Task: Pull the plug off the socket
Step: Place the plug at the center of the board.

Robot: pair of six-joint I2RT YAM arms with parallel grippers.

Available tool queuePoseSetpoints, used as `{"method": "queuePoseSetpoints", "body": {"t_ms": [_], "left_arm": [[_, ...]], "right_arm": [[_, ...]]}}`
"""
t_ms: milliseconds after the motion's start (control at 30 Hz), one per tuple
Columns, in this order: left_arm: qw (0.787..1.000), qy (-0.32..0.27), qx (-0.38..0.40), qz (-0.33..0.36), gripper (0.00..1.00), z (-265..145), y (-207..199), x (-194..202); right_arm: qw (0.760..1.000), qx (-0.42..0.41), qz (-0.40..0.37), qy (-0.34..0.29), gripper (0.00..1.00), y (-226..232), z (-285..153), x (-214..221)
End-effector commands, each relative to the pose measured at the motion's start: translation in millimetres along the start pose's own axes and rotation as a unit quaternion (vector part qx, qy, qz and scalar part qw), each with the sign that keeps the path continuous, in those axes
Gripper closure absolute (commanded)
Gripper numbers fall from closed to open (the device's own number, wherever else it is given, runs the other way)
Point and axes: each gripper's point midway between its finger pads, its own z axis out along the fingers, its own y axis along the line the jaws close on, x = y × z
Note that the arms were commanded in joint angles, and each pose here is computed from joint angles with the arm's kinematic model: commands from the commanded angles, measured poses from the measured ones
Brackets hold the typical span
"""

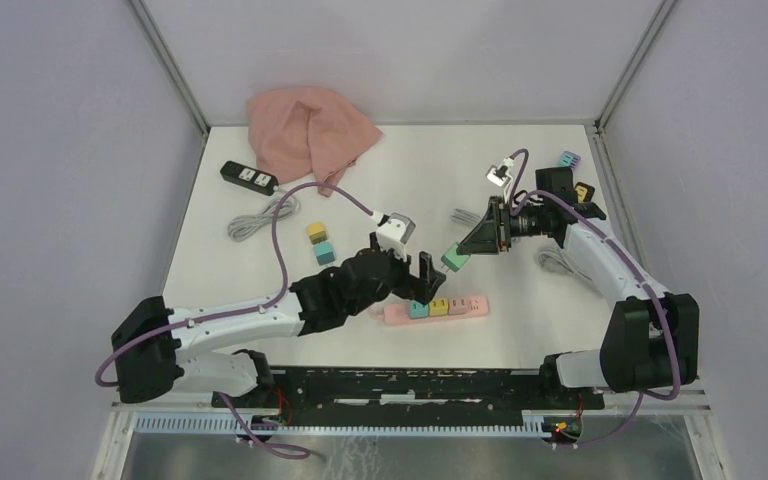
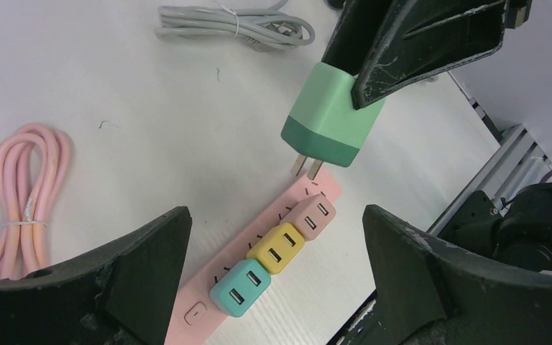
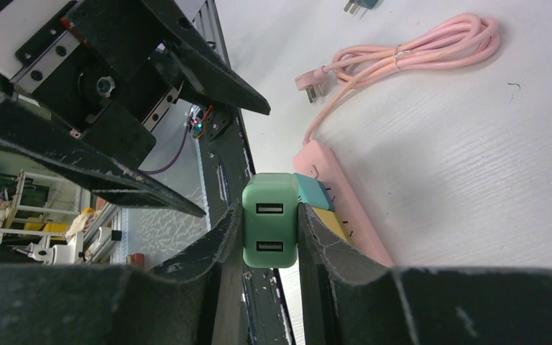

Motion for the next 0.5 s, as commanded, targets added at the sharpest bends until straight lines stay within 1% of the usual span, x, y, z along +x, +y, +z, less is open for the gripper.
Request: {"method": "queuePoseSetpoints", "body": {"t_ms": [0, 200, 467], "left_arm": [[0.999, -0.029, -0.022, 0.031, 0.05, 5, -13, -26], [0.997, -0.024, -0.047, 0.050, 0.06, 9, -21, -28], [0.997, -0.017, -0.043, 0.056, 0.06, 17, -30, -28]], "right_arm": [[1.000, -0.015, -0.004, -0.010, 0.92, 2, 0, -6], [1.000, -0.003, 0.004, -0.009, 0.92, -3, 0, -6], [1.000, 0.004, 0.015, -0.008, 0.92, -8, 1, -5]]}}
